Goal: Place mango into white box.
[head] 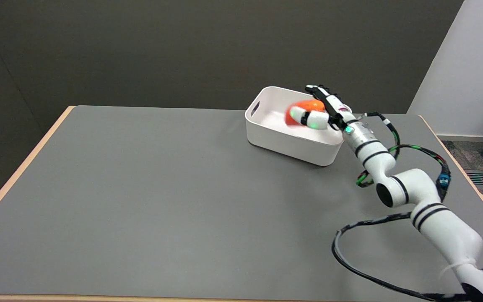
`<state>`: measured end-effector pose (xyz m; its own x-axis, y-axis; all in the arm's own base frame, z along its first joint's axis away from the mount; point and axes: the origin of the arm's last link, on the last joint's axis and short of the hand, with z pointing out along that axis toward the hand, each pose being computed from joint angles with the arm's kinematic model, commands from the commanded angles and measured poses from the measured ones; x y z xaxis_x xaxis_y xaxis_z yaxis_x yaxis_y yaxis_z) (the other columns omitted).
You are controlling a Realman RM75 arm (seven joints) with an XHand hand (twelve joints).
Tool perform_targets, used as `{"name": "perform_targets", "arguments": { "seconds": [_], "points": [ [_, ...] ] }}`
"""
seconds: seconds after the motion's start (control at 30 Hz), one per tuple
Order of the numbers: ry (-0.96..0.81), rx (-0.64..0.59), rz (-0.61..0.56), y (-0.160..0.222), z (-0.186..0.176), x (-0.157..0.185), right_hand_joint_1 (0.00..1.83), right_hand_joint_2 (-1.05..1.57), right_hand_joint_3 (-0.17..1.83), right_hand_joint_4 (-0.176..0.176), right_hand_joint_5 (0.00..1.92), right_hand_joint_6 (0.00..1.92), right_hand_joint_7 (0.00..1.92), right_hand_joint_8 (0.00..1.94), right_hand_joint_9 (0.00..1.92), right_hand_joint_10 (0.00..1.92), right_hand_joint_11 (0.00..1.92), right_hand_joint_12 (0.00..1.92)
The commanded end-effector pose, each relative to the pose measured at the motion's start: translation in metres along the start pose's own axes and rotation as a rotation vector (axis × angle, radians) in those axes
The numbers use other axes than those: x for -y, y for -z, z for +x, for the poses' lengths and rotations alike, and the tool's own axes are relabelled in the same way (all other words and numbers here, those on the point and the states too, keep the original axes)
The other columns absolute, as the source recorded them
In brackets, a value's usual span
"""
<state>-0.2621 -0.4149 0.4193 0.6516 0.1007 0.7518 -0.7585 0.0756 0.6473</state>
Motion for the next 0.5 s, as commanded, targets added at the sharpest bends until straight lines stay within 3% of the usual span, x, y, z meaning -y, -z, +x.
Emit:
{"name": "perform_targets", "arguments": {
  "seconds": [0.03, 0.27, 0.33, 0.5],
  "points": [
    [0.058, 0.066, -0.079, 0.027, 0.036, -0.06, 0.46, 0.53, 0.87, -0.041, 0.05, 0.16, 0.0, 0.0, 0.0, 0.04, 0.0, 0.9],
    [0.158, 0.084, -0.013, 0.0, 0.038, -0.034, 0.46, 0.52, 0.78, -0.032, 0.0, 0.05, 0.0, 0.0, 0.0, 0.0, 0.0, 0.88],
    [0.159, 0.085, 0.006, -0.006, 0.035, -0.025, 0.48, 0.57, 0.66, -0.029, 0.0, 0.0, 0.0, 0.0, 0.0, 0.0, 0.0, 0.86],
    [0.136, 0.086, 0.08, -0.015, 0.019, -0.002, 0.47, 0.56, 0.61, -0.033, 0.0, 0.0, 0.0, 0.0, 0.0, 0.0, 0.0, 0.82]
  ]
}}
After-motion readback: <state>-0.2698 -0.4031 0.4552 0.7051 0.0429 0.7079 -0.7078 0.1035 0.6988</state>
